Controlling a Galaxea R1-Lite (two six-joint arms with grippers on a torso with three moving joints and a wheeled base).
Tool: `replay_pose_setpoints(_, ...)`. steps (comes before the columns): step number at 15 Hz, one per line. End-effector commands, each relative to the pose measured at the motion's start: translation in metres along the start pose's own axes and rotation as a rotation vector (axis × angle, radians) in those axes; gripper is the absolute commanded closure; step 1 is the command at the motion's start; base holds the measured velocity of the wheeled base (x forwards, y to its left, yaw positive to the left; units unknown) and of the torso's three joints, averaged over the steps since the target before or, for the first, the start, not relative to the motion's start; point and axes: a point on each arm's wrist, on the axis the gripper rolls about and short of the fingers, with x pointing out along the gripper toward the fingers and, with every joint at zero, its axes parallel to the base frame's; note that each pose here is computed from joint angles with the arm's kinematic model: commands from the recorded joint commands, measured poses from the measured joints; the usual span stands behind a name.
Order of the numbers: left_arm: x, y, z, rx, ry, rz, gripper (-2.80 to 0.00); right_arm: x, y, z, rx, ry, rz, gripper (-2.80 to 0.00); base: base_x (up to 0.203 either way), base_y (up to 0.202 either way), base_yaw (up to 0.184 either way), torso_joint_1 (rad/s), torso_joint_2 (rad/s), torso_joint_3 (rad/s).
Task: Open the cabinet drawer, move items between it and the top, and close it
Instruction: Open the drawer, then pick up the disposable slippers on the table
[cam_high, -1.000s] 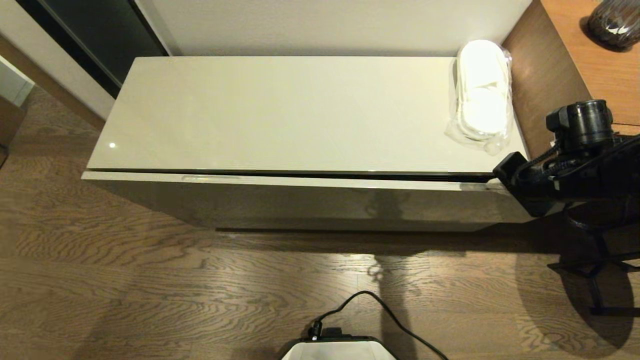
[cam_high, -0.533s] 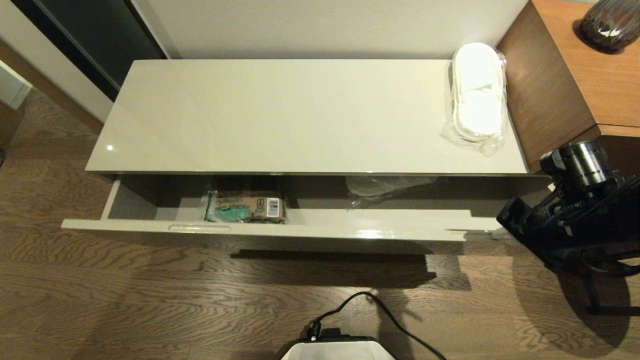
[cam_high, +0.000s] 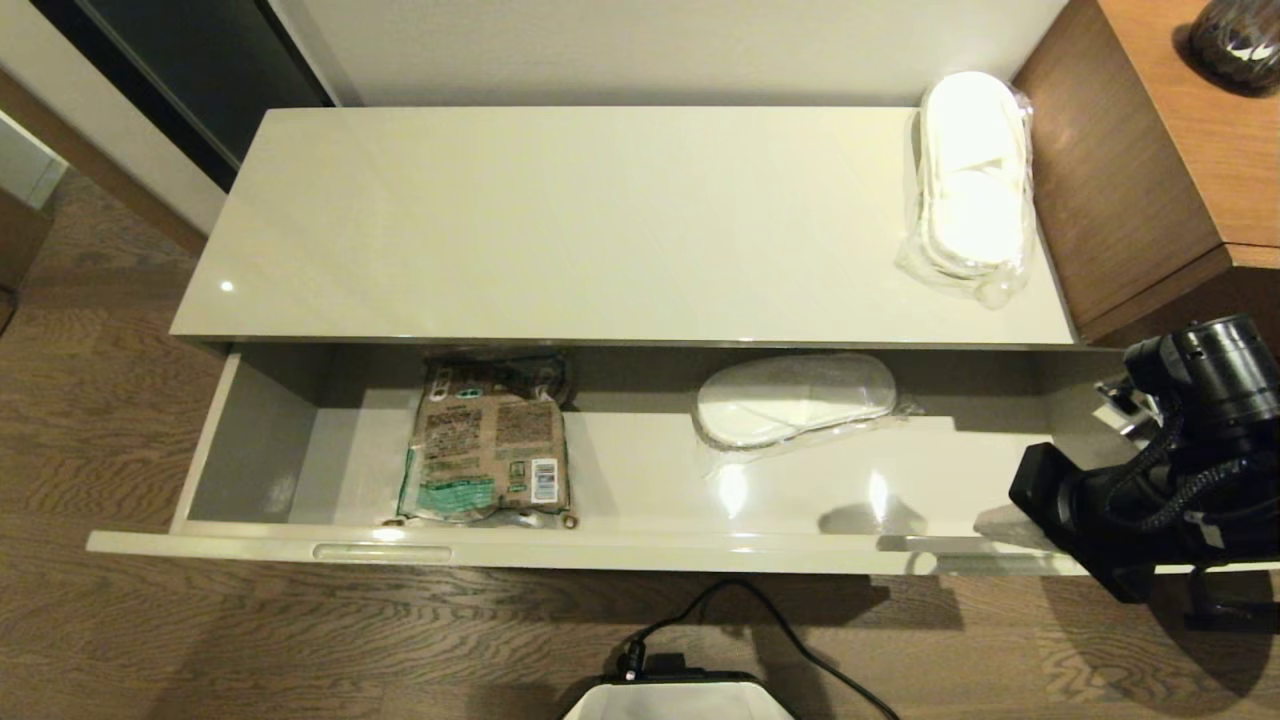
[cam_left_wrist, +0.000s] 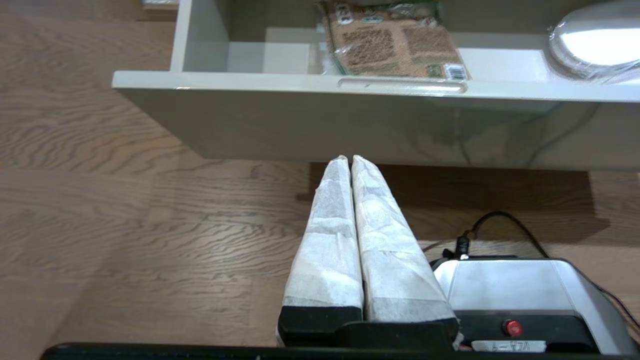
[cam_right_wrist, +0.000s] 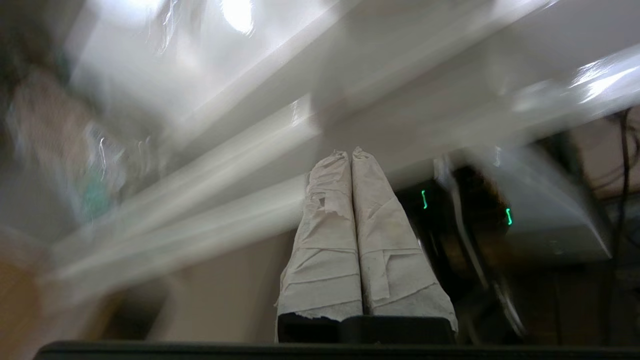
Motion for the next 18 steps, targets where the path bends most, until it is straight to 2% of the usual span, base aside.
replay_pose_setpoints(1,0.000,0.000,0.000,0.001,0.001,0.001,0.00,-0.021,0.009,0.004,-0.015,-0.059,0.069,0.00,0.000,0.000,0.000,0.000,0.00,0.000)
replay_pose_setpoints(9,0.000,0.000,0.000,0.001,0.001,0.001,0.00,-0.015,0.034,0.029,-0.011,-0.096,0.095,0.00,0.000,0.000,0.000,0.000,0.00,0.000)
replay_pose_setpoints(15,0.000,0.000,0.000,0.001,0.001,0.001,0.00,-0.025,0.065,0.055,-0.024,-0.138,0.128,0.00,0.000,0.000,0.000,0.000,0.00,0.000)
replay_pose_setpoints(18,0.000,0.000,0.000,0.000,0.001,0.002,0.00,-0.027,0.067,0.070,-0.029,-0.176,0.123,0.00,0.000,0.000,0.000,0.000,0.00,0.000)
